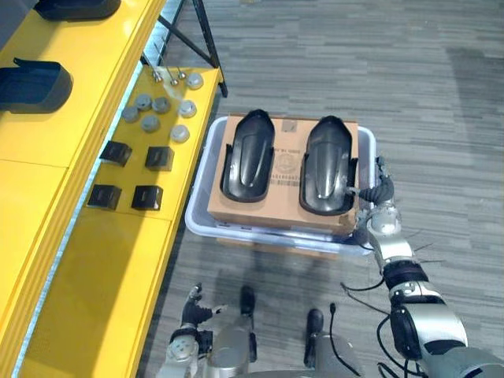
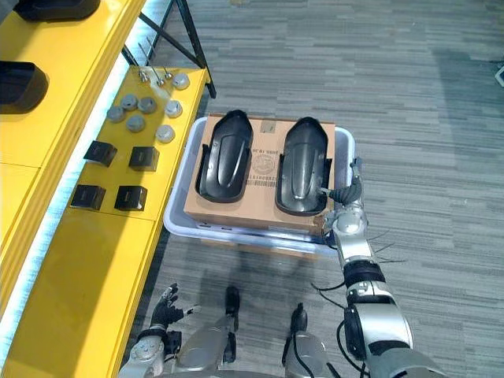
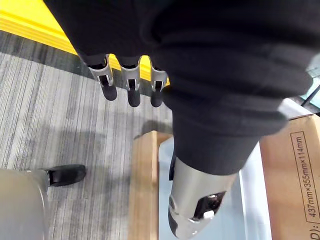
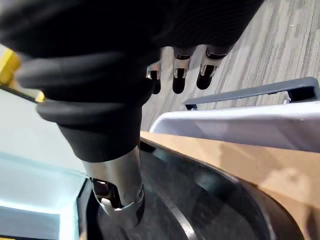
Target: Walk over and take plastic housings, then place them on the shelf
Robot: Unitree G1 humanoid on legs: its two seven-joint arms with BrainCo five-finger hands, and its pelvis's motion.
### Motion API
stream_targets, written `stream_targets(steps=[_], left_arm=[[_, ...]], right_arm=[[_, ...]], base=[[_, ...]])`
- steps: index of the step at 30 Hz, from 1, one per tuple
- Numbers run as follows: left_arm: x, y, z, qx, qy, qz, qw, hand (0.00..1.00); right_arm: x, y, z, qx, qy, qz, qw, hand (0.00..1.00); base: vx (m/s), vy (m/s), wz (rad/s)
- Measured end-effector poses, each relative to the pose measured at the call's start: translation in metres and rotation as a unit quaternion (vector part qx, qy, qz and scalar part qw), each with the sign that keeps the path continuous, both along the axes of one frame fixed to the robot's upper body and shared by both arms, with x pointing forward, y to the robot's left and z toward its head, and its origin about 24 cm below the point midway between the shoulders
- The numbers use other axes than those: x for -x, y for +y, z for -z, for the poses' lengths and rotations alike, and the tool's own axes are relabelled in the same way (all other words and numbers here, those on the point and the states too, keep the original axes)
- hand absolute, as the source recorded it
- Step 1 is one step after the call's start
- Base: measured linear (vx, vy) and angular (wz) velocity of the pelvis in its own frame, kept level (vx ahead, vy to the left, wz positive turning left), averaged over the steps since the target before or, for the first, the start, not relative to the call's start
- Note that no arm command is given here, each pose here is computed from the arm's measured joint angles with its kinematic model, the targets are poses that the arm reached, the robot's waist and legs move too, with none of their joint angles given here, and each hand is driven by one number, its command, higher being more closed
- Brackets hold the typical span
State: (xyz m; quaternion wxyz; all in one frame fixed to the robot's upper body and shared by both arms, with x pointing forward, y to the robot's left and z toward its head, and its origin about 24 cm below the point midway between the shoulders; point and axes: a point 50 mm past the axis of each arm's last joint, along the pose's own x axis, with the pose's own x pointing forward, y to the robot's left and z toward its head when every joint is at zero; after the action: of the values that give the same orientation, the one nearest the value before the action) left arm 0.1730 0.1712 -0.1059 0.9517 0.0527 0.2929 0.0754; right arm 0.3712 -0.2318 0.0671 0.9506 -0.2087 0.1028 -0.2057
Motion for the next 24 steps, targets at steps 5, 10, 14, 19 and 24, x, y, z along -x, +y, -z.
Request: stream_targets(steps=[5, 10, 14, 19, 24], left_arm=[[-0.006, -0.007, -0.002, 0.012, -0.009, -0.001, 1.0, 0.0], [-0.006, -0.007, -0.002, 0.016, -0.008, -0.005, 1.0, 0.0], [-0.005, -0.007, -0.001, 0.015, -0.005, -0.005, 1.0, 0.0], [-0.005, -0.006, -0.001, 0.015, -0.003, -0.005, 1.0, 0.0], [-0.008, -0.006, 0.0, 0.014, 0.0, -0.002, 1.0, 0.0]], right_arm=[[-0.003, -0.001, -0.001, -0.018, 0.012, 0.014, 1.0, 1.0], [-0.005, -0.006, -0.004, -0.024, 0.013, 0.027, 0.999, 1.0], [-0.002, -0.011, 0.0, -0.025, 0.024, 0.031, 0.999, 1.0], [0.0, -0.015, 0.004, -0.028, 0.028, 0.036, 0.999, 1.0], [0.01, -0.018, 0.013, -0.029, 0.026, 0.038, 0.999, 1.0]], base=[[-0.01, 0.001, 0.01], [-0.02, 0.006, 0.03], [-0.04, 0.008, 0.02], [-0.01, 0.007, -0.03], [0.03, -0.001, -0.02]])
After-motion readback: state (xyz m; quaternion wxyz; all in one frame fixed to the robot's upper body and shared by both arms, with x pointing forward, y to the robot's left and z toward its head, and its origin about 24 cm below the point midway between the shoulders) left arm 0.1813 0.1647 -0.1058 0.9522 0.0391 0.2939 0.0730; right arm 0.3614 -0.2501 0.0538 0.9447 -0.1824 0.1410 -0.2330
